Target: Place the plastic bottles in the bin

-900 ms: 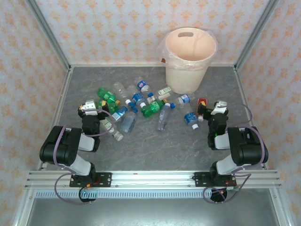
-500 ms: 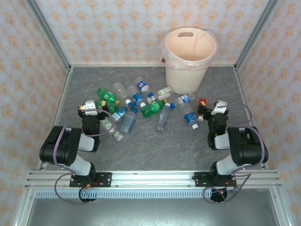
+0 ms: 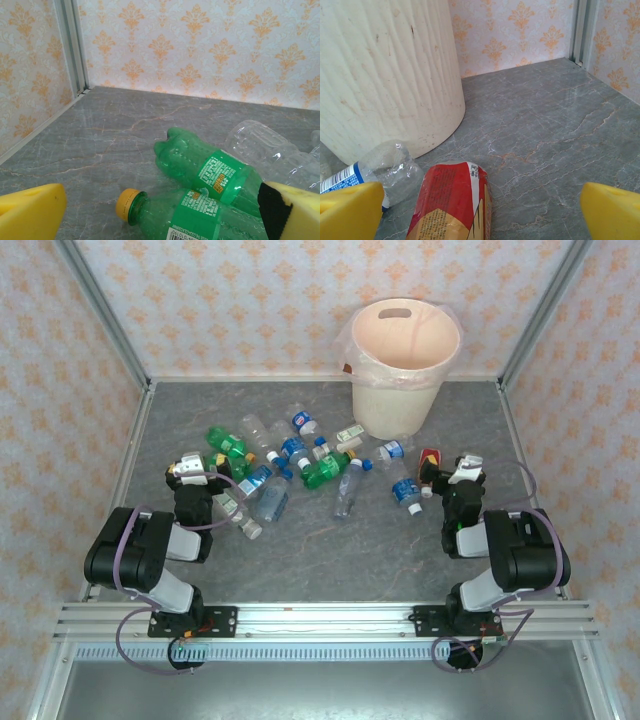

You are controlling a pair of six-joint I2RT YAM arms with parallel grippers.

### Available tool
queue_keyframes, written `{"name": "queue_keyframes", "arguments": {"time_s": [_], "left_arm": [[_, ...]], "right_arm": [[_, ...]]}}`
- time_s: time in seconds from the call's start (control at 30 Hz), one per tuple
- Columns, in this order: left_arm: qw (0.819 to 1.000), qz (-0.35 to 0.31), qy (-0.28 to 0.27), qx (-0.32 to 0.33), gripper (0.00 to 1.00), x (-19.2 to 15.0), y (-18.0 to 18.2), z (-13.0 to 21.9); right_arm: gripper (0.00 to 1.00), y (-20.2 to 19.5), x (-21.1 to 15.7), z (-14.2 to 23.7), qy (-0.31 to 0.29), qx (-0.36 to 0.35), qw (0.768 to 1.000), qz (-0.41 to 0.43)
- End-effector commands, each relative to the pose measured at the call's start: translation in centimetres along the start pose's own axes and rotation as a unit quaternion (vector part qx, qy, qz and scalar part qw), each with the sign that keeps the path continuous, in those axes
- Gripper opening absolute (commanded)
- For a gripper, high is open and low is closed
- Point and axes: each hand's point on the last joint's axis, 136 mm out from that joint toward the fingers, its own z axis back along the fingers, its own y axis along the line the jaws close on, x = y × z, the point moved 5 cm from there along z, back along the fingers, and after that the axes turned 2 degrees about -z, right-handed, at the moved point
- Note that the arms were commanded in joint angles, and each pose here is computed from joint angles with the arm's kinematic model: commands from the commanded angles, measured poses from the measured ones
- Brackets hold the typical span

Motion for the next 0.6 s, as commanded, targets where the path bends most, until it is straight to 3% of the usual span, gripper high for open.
{"name": "queue_keyframes", "arguments": {"time_s": [0.0, 0.33, 0.57], "left_arm": [[1.0, 0.012, -0.006, 0.012, 1.0, 0.5, 0.4, -0.4], [1.0, 0.016, -0.009, 0.023, 1.0, 1.1, 0.7, -0.4], [0.991, 0.06, 0.051, 0.112, 1.0, 6.6, 1.8, -2.6]], "right_arm": [[1.0, 0.0, 0.6, -0.4, -0.01, -0.008, 1.0, -0.002], [1.0, -0.1, 1.3, -0.3, -0.016, -0.02, 1.0, -0.007], [1.0, -0.4, 4.8, -0.6, -0.015, -0.063, 0.997, -0.032]]}}
